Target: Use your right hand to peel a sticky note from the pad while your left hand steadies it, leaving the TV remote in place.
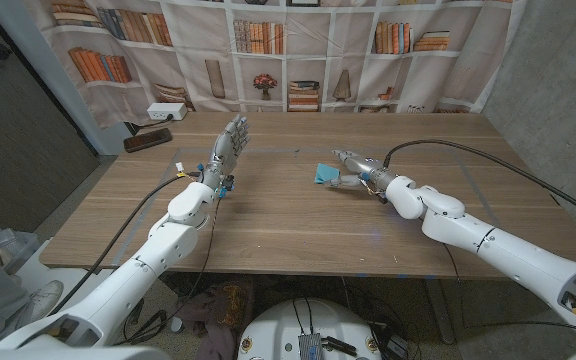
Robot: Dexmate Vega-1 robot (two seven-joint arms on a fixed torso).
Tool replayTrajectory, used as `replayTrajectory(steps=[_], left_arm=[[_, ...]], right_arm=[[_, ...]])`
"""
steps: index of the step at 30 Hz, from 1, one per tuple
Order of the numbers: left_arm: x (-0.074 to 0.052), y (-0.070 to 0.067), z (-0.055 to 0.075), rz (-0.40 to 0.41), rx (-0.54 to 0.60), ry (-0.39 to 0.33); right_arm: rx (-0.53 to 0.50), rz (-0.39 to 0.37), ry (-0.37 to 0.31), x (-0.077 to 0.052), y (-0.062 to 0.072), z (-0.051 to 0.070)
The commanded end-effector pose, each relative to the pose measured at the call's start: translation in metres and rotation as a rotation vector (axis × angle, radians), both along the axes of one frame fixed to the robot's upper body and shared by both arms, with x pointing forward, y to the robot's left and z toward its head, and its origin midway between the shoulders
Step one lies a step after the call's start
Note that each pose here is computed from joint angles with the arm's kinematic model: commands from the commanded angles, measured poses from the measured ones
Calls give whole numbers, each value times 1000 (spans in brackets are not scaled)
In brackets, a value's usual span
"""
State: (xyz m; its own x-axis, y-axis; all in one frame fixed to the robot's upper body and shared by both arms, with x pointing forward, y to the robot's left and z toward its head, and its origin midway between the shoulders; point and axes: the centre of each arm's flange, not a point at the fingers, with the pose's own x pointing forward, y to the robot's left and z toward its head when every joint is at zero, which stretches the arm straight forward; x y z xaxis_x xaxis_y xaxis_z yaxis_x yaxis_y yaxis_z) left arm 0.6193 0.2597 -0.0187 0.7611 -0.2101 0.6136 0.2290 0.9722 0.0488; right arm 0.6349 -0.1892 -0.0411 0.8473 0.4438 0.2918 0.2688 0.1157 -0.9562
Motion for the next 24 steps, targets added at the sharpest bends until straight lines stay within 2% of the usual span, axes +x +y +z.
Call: replayTrajectory(steps=[1,7,13,24], left_arm=[[-2,0,-3,2,-3,6],[-5,1,-4,7,-4,7],[-5,-1,-7,-11,-24,13],[-5,-3,-6,-21,-22,8]], right_arm=[[-31,1,-10,0,7,-7],[-40,6,6,3,10,-7],[-59,7,-10,4,15,-5],[-57,11,-3,10,16,-2]])
